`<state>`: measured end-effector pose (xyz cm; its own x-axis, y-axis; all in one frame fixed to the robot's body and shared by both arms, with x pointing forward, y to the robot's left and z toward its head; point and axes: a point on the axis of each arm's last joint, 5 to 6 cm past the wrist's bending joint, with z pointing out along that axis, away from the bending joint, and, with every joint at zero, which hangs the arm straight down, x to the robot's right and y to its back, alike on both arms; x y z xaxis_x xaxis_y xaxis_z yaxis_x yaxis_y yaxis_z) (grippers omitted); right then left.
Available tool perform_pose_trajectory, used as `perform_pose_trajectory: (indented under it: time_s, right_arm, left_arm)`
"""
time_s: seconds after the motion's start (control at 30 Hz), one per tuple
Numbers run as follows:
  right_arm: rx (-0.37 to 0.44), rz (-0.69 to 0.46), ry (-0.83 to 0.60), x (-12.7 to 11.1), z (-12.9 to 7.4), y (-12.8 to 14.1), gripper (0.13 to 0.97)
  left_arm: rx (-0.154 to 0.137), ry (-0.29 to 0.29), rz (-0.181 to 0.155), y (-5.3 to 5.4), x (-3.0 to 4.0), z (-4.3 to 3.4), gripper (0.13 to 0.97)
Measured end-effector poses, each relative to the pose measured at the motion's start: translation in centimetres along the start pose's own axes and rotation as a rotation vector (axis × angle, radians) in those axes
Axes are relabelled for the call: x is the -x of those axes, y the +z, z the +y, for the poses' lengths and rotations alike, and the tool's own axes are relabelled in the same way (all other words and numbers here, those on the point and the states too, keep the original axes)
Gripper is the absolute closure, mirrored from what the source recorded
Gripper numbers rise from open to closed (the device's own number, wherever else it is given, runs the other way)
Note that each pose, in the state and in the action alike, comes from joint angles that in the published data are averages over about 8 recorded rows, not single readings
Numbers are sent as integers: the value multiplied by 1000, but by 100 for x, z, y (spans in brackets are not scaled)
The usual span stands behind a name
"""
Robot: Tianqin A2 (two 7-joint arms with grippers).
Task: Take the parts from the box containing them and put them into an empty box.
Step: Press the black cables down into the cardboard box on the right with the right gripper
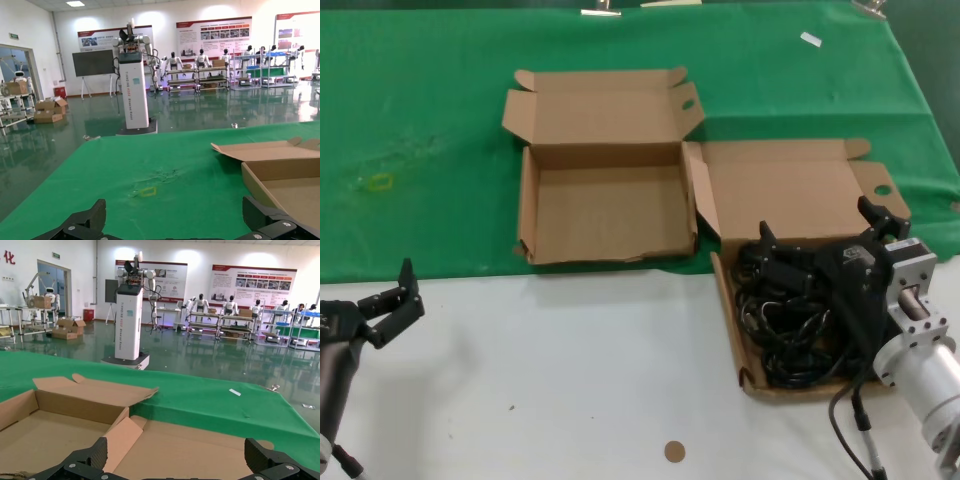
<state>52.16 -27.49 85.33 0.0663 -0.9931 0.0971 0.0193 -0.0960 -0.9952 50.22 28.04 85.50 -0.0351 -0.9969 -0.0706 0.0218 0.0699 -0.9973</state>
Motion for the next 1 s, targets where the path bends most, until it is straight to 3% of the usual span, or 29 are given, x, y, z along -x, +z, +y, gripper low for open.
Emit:
perform_pose_trajectory:
  time_s: [0.3,0.57,0.7,1.0]
  right_arm:
    - [-1,0,-7,14,-1,-10,130]
    - [-3,-3,-31,59,-25,-93,130]
    - [-1,-6,-56,38,-57,-166,130]
    - [36,-45,-167,-170,-188,-339,130]
  left_arm:
    - [0,0,0,0,0,0,188]
    - [0,0,0,0,0,0,315]
    - [0,0,0,0,0,0,315]
    - [0,0,0,0,0,0,513]
